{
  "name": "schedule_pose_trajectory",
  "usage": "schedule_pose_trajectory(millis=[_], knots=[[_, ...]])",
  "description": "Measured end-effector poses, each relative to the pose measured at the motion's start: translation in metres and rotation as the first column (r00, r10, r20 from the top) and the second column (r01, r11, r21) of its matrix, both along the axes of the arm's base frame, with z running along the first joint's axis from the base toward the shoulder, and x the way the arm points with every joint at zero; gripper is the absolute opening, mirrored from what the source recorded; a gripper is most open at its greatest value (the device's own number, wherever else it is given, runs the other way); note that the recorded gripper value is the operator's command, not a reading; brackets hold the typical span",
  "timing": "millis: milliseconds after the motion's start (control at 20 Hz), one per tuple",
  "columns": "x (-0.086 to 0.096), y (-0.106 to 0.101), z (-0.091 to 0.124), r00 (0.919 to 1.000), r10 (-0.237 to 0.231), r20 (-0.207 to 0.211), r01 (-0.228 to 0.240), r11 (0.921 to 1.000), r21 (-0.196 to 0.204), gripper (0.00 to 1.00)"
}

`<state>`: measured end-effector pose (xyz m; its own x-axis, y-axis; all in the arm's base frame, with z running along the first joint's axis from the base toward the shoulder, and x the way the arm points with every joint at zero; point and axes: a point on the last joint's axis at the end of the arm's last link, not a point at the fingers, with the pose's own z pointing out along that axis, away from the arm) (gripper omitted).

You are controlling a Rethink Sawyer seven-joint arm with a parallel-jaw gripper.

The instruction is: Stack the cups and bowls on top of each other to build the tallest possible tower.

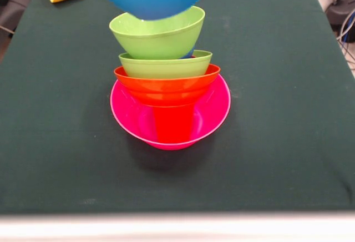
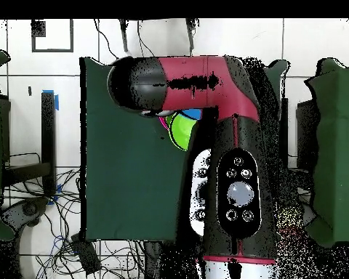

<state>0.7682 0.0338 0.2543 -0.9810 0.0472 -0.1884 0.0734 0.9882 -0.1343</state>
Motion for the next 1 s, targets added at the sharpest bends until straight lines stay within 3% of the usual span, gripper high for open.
schedule_pose_trajectory(millis=[450, 1000], knots=[[0.003, 0.009, -0.023, 0.9997, 0.022, 0.013, -0.022, 0.9998, 0.002, 0.00], [-0.010, 0.015, -0.039, 0.9992, 0.029, -0.027, -0.029, 0.9996, 0.008, 0.00]])
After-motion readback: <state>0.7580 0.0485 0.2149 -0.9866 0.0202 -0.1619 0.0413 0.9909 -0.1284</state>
